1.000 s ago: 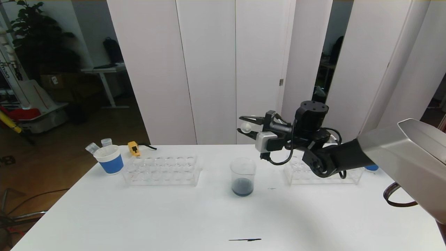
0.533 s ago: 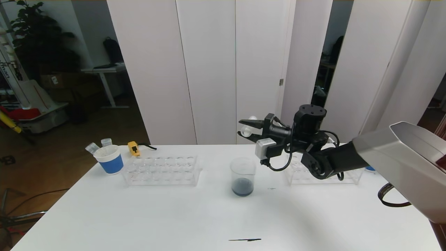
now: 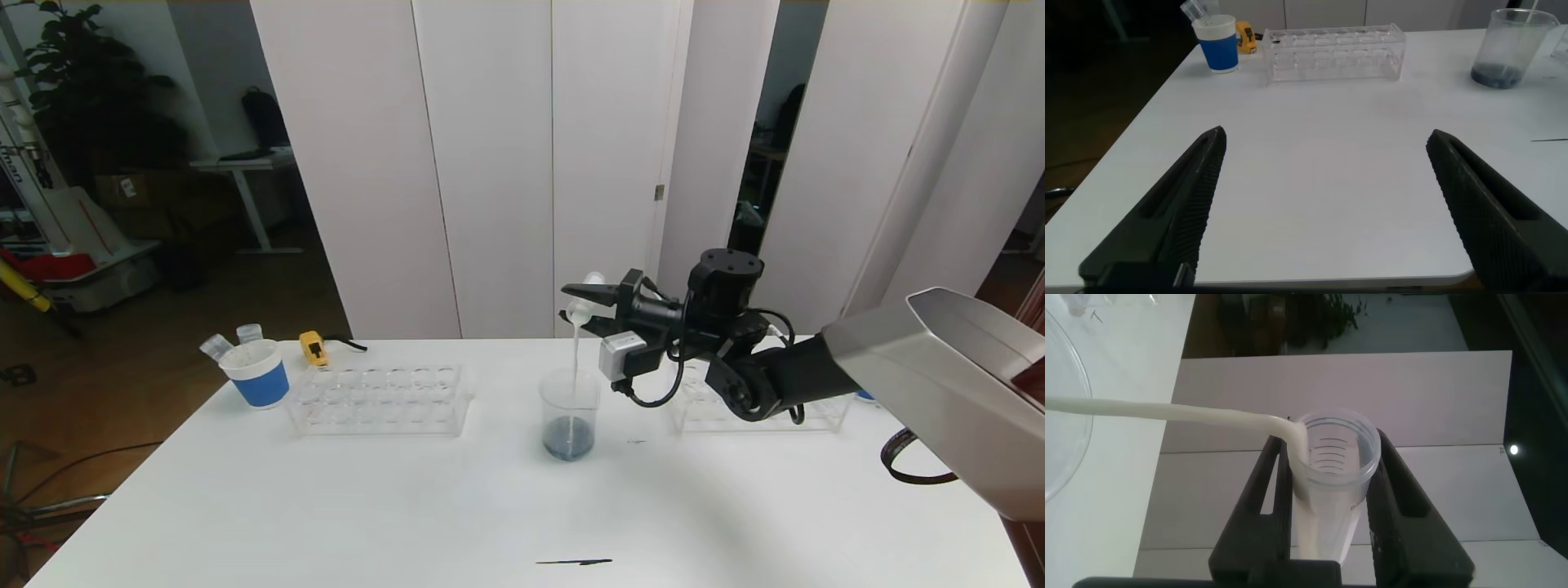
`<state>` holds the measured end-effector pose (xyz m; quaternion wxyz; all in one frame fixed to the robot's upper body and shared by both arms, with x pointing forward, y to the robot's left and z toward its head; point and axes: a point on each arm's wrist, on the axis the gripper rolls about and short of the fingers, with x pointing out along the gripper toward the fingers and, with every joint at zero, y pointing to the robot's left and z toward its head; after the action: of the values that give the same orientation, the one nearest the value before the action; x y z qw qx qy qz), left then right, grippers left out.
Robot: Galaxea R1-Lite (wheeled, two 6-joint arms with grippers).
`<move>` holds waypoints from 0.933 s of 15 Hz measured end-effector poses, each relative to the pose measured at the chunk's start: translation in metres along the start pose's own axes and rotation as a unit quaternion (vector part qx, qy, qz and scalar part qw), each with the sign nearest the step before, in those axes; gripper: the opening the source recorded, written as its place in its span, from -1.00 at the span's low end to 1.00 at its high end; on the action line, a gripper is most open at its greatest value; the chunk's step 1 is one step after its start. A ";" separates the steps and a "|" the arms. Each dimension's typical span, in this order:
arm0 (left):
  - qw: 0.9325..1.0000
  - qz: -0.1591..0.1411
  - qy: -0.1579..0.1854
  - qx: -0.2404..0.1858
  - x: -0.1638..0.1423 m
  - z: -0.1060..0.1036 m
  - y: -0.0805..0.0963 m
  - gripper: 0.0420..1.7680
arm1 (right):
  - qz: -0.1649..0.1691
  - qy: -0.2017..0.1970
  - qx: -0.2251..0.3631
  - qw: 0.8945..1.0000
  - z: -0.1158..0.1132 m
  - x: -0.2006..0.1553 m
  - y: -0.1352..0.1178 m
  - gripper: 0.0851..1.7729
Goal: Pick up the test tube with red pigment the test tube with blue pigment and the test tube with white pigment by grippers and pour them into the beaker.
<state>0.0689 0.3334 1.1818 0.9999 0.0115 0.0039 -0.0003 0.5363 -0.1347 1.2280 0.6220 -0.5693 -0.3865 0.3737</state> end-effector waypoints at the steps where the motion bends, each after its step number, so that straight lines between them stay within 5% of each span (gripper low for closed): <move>1: 1.000 0.000 0.000 0.000 0.000 0.000 0.000 0.98 | 0.000 0.000 -0.002 1.000 0.000 0.000 0.000 -0.39; 14: 1.000 0.000 0.000 0.000 0.000 0.000 0.000 0.98 | -0.007 0.000 -0.058 0.998 -0.002 0.002 -0.002 -0.39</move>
<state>0.0689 0.3334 1.1818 0.9999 0.0115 0.0039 -0.0003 0.5389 -0.1342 1.2299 0.5904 -0.6018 -0.4113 0.3465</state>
